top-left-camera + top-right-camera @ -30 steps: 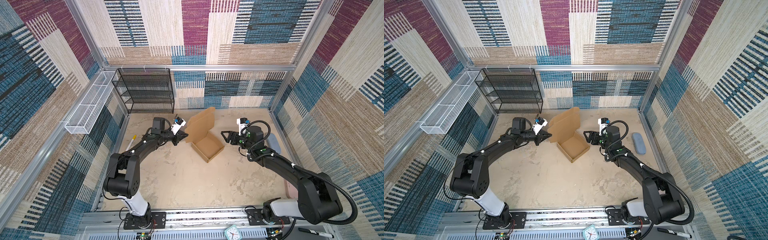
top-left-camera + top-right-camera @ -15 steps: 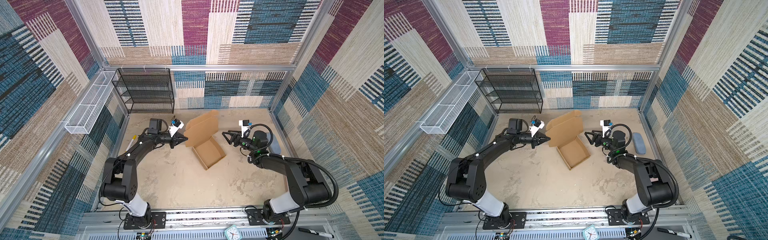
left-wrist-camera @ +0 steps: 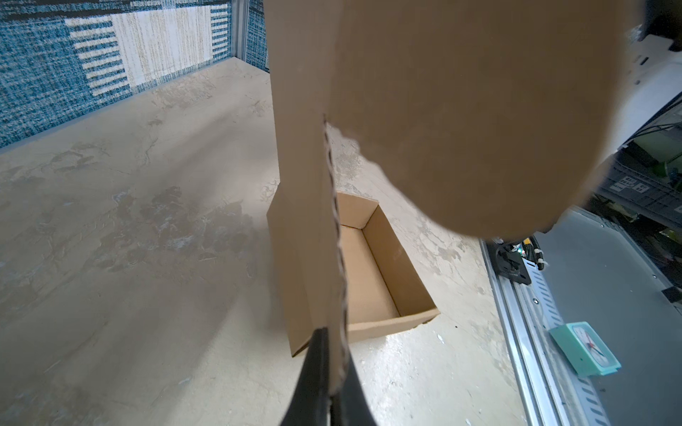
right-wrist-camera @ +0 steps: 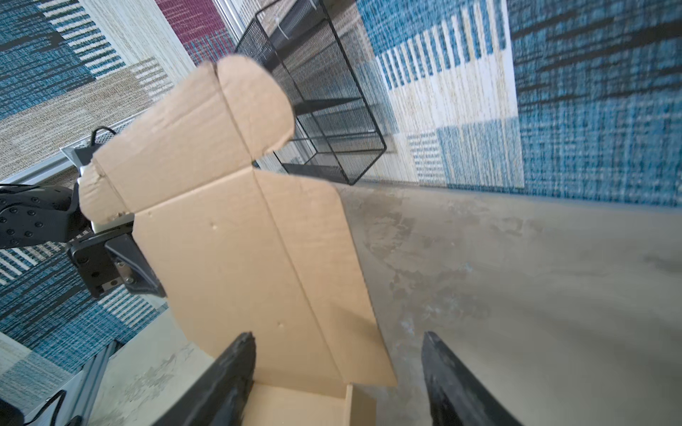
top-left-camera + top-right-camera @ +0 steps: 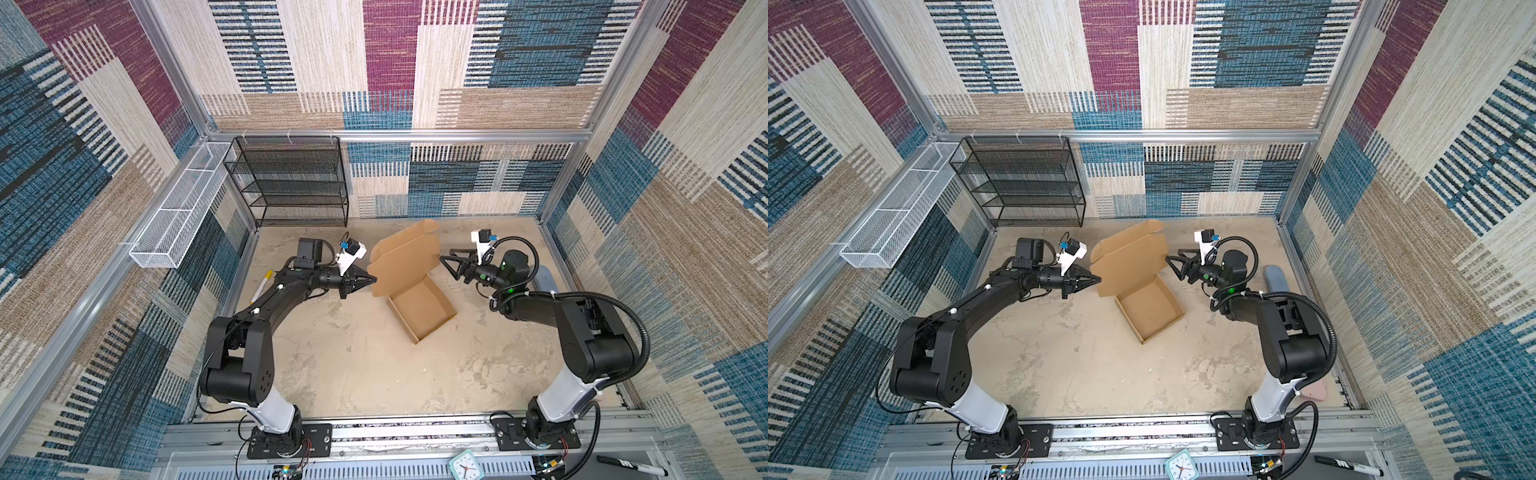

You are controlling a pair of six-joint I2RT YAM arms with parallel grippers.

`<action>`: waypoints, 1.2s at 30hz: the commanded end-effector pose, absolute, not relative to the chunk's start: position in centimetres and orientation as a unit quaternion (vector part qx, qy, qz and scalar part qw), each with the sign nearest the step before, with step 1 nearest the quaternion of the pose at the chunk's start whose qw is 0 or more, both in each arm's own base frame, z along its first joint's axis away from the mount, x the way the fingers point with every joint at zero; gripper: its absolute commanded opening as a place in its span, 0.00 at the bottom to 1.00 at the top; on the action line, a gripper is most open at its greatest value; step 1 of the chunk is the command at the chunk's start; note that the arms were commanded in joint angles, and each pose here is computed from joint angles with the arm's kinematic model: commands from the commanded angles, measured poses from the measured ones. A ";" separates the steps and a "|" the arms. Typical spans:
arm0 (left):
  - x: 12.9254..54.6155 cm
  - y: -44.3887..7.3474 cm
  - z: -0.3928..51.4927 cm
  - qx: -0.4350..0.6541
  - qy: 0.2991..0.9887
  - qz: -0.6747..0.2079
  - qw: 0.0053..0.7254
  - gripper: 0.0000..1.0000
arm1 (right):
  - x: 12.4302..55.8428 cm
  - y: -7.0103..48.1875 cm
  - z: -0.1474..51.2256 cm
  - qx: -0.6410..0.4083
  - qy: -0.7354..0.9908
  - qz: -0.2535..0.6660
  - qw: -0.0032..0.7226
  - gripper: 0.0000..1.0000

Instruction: Fold the paper box

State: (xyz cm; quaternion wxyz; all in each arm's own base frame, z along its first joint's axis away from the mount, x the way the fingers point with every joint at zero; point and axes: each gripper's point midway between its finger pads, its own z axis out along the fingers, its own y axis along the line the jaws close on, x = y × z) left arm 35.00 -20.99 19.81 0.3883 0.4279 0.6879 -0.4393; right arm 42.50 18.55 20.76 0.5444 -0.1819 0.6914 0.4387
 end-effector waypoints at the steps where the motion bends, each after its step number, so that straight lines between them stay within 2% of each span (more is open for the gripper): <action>1: 34.4 -21.2 20.4 0.438 0.672 -0.451 0.392 0.00 | 43.0 19.0 20.8 -0.206 0.690 0.432 0.543 0.72; 10: 34.3 -21.2 20.6 0.439 0.670 -0.452 0.392 0.00 | 43.6 19.8 20.4 -0.231 0.686 0.452 0.521 0.62; 14: 34.4 -21.2 20.4 0.439 0.673 -0.450 0.390 0.00 | 43.2 20.1 20.8 -0.241 0.678 0.464 0.517 0.48; 17: 34.4 -21.2 20.2 0.438 0.674 -0.452 0.387 0.00 | 43.1 20.2 20.5 -0.242 0.679 0.467 0.512 0.43; 28: 34.4 -21.2 20.3 0.438 0.673 -0.454 0.386 0.00 | 44.3 20.2 20.5 -0.240 0.681 0.460 0.517 0.41; 32: 34.4 -21.2 20.3 0.438 0.673 -0.454 0.385 0.00 | 44.1 20.4 20.1 -0.244 0.683 0.464 0.509 0.30; 36: 34.4 -21.2 20.2 0.439 0.674 -0.453 0.385 0.00 | 43.7 20.5 20.1 -0.245 0.679 0.471 0.507 0.22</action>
